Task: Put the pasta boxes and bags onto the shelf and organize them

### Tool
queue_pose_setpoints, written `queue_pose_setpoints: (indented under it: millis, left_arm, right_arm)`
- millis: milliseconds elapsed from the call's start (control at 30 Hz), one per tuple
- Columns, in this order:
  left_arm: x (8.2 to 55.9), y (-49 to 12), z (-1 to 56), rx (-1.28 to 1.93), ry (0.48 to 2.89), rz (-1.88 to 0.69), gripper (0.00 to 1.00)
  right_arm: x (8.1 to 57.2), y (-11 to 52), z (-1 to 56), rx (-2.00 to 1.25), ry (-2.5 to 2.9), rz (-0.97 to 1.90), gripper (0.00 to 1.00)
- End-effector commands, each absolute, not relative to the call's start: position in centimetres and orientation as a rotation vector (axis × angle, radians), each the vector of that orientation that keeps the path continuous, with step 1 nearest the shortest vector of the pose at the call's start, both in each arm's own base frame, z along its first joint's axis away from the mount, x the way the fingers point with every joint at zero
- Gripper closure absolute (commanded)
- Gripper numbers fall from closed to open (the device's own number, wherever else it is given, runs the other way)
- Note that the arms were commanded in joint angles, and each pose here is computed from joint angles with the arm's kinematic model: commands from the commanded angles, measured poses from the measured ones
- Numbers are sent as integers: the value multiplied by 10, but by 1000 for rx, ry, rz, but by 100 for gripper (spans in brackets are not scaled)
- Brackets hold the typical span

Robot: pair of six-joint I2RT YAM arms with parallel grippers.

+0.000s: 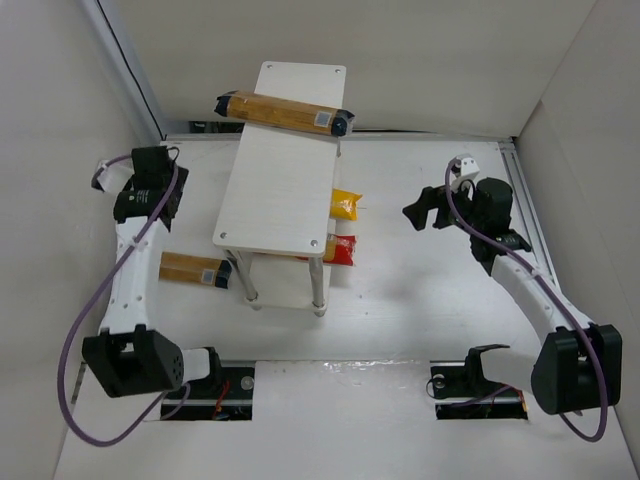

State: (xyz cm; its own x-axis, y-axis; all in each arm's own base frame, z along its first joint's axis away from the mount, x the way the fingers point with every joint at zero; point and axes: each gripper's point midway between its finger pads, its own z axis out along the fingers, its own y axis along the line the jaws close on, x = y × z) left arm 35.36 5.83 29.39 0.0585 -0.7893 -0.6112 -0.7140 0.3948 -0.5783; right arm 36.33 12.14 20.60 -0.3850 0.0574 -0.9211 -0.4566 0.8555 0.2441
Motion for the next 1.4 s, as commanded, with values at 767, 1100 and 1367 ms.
queue_pose_setpoints:
  millis: [767,1100,1367]
  left_arm:
    - [290,117,22,-1867,2052,203,0]
    - [293,116,-3,-1899,2075,211,3]
    - [285,109,-5,-1920,2090,191,100]
  right_arm:
    - [372,97,207,-202,1888,413,0]
    - [372,96,207,-211,1886,406,0]
    - [373,93,207,-197,1887,388,0]
